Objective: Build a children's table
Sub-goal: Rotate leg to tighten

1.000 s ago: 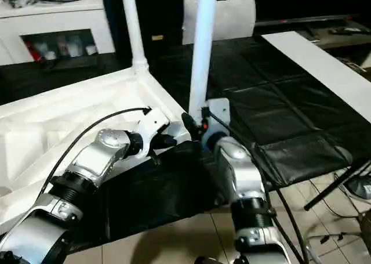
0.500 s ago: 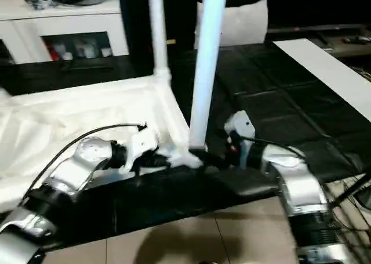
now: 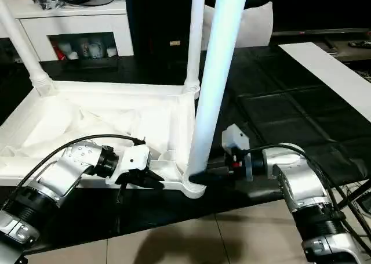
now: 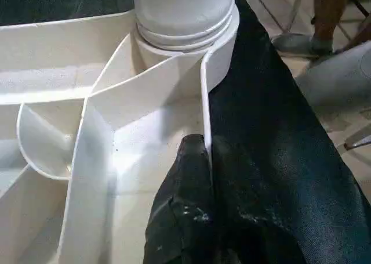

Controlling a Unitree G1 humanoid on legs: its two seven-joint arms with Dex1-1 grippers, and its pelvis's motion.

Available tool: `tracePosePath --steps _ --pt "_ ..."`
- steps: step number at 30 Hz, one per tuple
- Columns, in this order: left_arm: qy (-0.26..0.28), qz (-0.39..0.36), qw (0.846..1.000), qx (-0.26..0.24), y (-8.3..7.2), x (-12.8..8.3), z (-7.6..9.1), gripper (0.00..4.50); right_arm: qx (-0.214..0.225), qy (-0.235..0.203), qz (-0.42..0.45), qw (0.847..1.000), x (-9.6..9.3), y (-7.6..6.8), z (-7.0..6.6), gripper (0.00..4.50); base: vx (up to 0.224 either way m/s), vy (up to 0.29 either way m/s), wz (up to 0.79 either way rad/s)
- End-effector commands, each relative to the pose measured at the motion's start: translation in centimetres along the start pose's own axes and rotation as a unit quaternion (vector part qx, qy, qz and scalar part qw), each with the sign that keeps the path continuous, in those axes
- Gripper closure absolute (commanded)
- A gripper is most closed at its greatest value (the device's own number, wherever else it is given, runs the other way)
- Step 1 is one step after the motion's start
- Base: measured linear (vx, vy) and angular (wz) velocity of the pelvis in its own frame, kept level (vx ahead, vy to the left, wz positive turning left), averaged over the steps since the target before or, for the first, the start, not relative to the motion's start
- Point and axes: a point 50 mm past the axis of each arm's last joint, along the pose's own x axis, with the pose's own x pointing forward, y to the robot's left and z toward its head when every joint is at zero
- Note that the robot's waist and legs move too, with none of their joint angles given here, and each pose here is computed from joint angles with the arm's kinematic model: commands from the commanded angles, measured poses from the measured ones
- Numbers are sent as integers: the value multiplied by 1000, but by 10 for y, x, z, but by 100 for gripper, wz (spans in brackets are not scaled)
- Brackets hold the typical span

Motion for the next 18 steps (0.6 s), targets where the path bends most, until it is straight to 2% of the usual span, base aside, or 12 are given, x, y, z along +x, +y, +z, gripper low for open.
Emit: tracePosePath --steps 1,4,6,9,10,18 --pt "10 -25 999 24 -1 -1 4 450 -4 3 17 1000 -4 -1 4 160 0 0 0" --pt "12 -28 999 24 -1 -2 3 450 -5 8 31 999 -4 0 3 170 0 0 0" --pt "13 -29 999 24 -1 -3 3 450 -5 11 35 999 -5 1 2 209 0 0 0" --pt "15 -28 999 23 -1 -4 2 450 -6 19 40 999 -4 3 -1 218 0 0 0" --pt "15 -28 999 23 -1 -4 2 450 -6 19 40 999 -4 3 -1 243 0 0 0" --pt "17 -18 1000 18 1 -5 0 450 -5 25 50 998 -1 5 -5 262 0 0 0"
